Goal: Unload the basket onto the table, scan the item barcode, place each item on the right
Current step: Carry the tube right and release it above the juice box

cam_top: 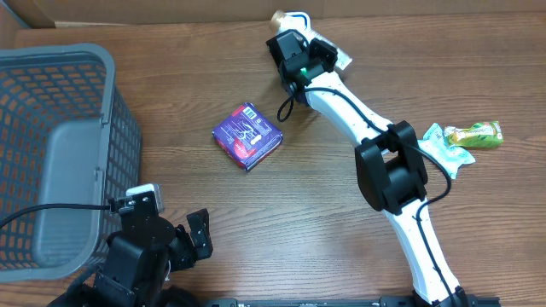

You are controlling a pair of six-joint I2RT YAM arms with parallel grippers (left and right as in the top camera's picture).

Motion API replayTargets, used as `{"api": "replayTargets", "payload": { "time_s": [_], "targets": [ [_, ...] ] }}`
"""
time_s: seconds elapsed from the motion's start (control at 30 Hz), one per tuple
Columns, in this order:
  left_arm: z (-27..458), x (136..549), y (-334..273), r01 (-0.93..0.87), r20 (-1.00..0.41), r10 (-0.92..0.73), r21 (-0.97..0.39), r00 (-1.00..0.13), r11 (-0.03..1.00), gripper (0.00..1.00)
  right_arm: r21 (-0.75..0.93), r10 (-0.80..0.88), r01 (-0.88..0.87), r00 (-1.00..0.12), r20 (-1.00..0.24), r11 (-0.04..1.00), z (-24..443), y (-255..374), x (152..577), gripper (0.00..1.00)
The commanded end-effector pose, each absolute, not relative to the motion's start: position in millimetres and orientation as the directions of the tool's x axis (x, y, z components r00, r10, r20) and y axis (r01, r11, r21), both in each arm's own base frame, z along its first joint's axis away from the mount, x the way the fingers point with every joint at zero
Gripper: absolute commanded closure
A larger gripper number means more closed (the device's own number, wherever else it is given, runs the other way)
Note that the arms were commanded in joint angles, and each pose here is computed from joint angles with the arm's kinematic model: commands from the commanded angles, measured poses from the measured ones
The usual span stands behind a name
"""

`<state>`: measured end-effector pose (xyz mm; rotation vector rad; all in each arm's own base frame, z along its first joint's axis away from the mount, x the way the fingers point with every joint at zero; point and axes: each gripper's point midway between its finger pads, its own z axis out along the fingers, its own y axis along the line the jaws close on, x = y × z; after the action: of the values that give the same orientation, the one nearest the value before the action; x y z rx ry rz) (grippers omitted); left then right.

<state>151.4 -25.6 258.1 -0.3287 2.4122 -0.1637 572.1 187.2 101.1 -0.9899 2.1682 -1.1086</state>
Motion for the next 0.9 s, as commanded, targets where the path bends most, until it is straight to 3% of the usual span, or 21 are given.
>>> {"api": "replayTargets", "payload": {
  "time_s": [0.0,0.13,0.27,0.4,0.63,0.77,0.87],
  "targets": [
    [257.8,152.4,-25.4,-0.205,-0.622,-0.292,-0.210,-0.727,0.956,0.01,-0.622,-0.666,-0.283,-0.497,-0.556,0.730,254.2,225.7,536.1,0.96],
    [257.8,152.4,-25.4,-0.205,-0.622,-0.292,-0.210,-0.727,0.956,0.00,-0.257,-0.506,-0.520,-0.422,-0.752,0.815,324.0,253.3,476.9,0.96],
    [257.8,152.4,-25.4,-0.205,-0.622,-0.292,-0.210,-0.727,0.956,0.00,0.011,-0.363,-0.686,-0.398,-0.842,0.727,379.0,243.2,431.8,0.96],
    [257.8,152.4,-25.4,-0.205,-0.622,-0.292,-0.210,-0.727,0.956,0.00,0.219,-0.257,-0.719,-0.490,-0.833,0.660,392.4,205.8,410.6,0.96],
    [257.8,152.4,-25.5,-0.205,-0.621,-0.292,-0.211,-0.727,0.956,0.00,0.424,-0.018,-0.383,-0.759,-0.651,0.821,339.8,79.5,430.7,0.96],
    [257.9,152.3,-25.4,-0.204,-0.622,-0.293,-0.211,-0.727,0.956,0.00,0.465,0.209,-0.066,-0.831,-0.516,0.883,280.3,2.1,443.3,0.96],
    [257.9,152.3,-25.4,-0.204,-0.622,-0.293,-0.211,-0.727,0.956,0.00,0.421,0.383,0.198,-0.825,-0.416,0.885,223.5,-51.0,441.7,0.96]
  ]
}}
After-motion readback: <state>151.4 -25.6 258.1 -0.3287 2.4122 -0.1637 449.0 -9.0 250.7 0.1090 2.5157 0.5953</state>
